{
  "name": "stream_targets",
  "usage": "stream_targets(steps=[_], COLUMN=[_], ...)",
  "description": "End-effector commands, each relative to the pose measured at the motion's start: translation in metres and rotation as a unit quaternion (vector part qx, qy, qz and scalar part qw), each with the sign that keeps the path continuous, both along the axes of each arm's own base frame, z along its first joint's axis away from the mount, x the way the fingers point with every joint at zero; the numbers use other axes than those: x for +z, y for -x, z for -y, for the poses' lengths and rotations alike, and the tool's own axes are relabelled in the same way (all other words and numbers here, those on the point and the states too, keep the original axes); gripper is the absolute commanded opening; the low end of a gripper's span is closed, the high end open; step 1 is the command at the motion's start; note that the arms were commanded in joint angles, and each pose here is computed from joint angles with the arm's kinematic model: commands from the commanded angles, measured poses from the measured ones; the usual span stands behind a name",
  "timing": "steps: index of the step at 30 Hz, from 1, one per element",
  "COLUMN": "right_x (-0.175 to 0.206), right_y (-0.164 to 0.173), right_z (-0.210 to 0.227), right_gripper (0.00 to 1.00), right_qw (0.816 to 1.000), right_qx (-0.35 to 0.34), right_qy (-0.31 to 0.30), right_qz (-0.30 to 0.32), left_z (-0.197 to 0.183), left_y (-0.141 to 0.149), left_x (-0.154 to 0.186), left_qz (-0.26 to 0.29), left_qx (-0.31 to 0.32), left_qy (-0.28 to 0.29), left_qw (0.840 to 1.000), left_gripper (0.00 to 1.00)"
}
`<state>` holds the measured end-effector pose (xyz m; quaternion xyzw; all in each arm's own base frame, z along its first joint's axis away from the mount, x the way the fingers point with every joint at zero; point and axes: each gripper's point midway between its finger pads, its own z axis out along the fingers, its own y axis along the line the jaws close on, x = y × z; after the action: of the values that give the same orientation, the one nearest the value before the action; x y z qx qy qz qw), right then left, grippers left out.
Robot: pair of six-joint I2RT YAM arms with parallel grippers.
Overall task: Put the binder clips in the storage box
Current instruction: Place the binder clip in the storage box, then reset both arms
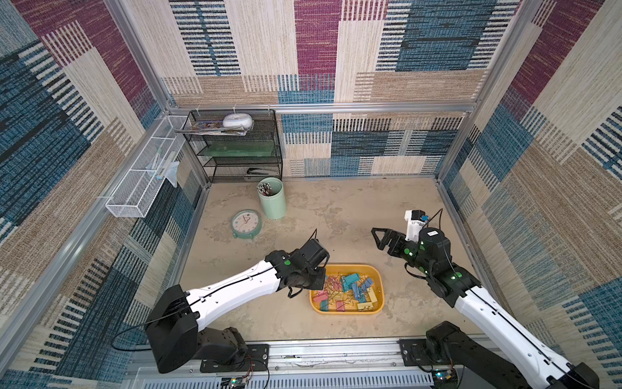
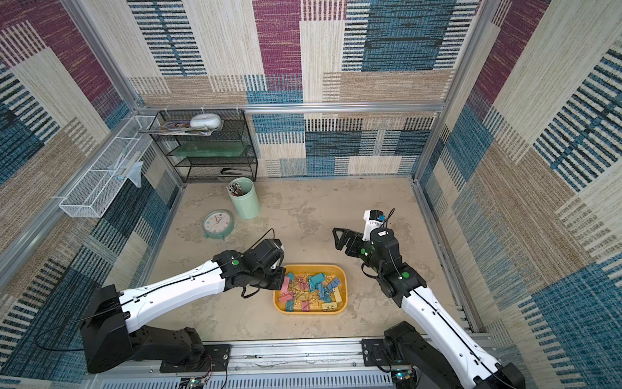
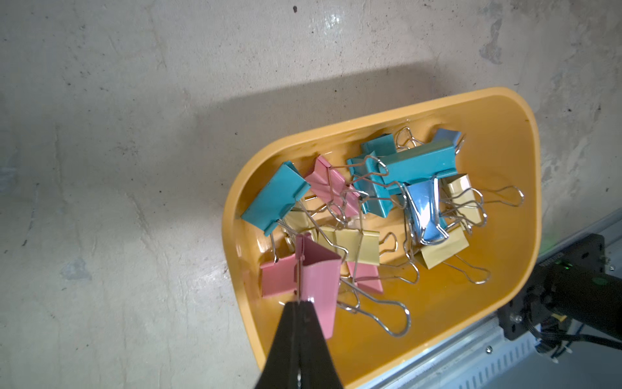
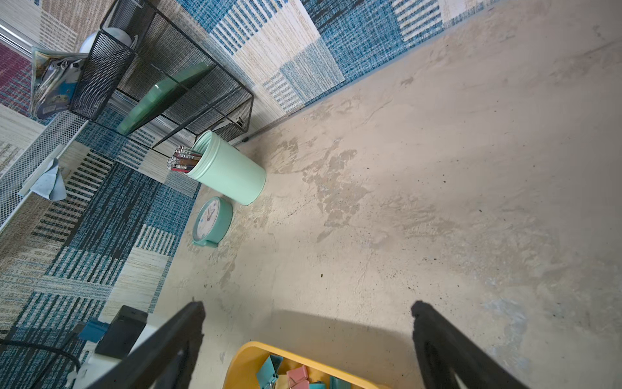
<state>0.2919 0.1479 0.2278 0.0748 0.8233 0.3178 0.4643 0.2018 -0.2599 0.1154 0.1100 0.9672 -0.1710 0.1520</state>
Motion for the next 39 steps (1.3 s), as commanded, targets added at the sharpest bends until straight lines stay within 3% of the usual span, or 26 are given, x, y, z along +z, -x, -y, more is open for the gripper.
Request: stream_targets(steps=[1,3,7,11,13,17,19,21,24,27,29,32,36,37,39], right_x=[0.005,0.008,0.016,0.02,0.019,0.006,-0.001,-0.01,-0.034,-0.059,-0.069,-0.082,-0.09,-0.089,-0.095], right_y=[0.0,-0.001,-0.009,-0.024,-0.03,-0.034,-0.035,-0.037,-0.043,-0.058,-0.068,-0.083,-0.1,-0.098,-0.095], right_z=[0.0,0.005,0.024,0.066,0.093,0.147,0.161,0.169,0.181,0.185,0.183,0.181,0.182,0.18,0.188], right_gripper=[0.99,0.99,0.99,0.99,1.0,1.0,0.99,0.99,1.0,1.0,0.99,1.0,1.0,0.99,1.0], right_qw=[1.0,1.0,0.999,0.988,0.975,0.935,0.921,0.909,0.894,0.897,0.899,0.894,0.889,0.89,0.889], right_qx=[0.004,-0.006,-0.043,-0.129,-0.183,-0.283,-0.304,-0.311,-0.325,-0.314,-0.301,-0.289,-0.273,-0.268,-0.28], right_qy=[0.001,0.004,0.02,0.073,0.113,0.198,0.219,0.241,0.276,0.286,0.292,0.314,0.347,0.344,0.334], right_qz=[0.003,0.01,0.025,0.044,0.053,0.081,0.107,0.138,0.136,0.121,0.128,0.135,0.118,0.131,0.138], left_z=[0.011,0.015,0.01,-0.029,-0.064,-0.147,-0.176,-0.192,-0.211,-0.234,-0.244,-0.255,-0.266,-0.265,-0.262], left_y=[-0.005,-0.008,-0.017,-0.034,-0.043,-0.048,-0.048,-0.054,-0.069,-0.08,-0.088,-0.103,-0.125,-0.131,-0.146], left_x=[0.013,0.029,0.071,0.121,0.142,0.16,0.152,0.136,0.11,0.085,0.07,0.051,0.035,0.027,0.027], left_qz=[0.024,0.048,0.118,0.242,0.322,0.465,0.499,0.525,0.532,0.524,0.518,0.493,0.478,0.467,0.472], left_qx=[-0.018,-0.024,-0.027,0.019,0.065,0.148,0.174,0.181,0.197,0.212,0.211,0.217,0.233,0.224,0.21], left_qy=[0.018,0.036,0.059,0.044,0.018,-0.096,-0.146,-0.164,-0.161,-0.203,-0.209,-0.176,-0.134,-0.133,-0.128], left_qw=[0.999,0.998,0.991,0.969,0.944,0.868,0.836,0.815,0.808,0.799,0.802,0.824,0.836,0.845,0.847], left_gripper=[0.34,0.49,0.65,0.87,0.91,1.0,1.0,0.98,0.96,0.97,0.97,0.98,0.99,0.99,0.99])
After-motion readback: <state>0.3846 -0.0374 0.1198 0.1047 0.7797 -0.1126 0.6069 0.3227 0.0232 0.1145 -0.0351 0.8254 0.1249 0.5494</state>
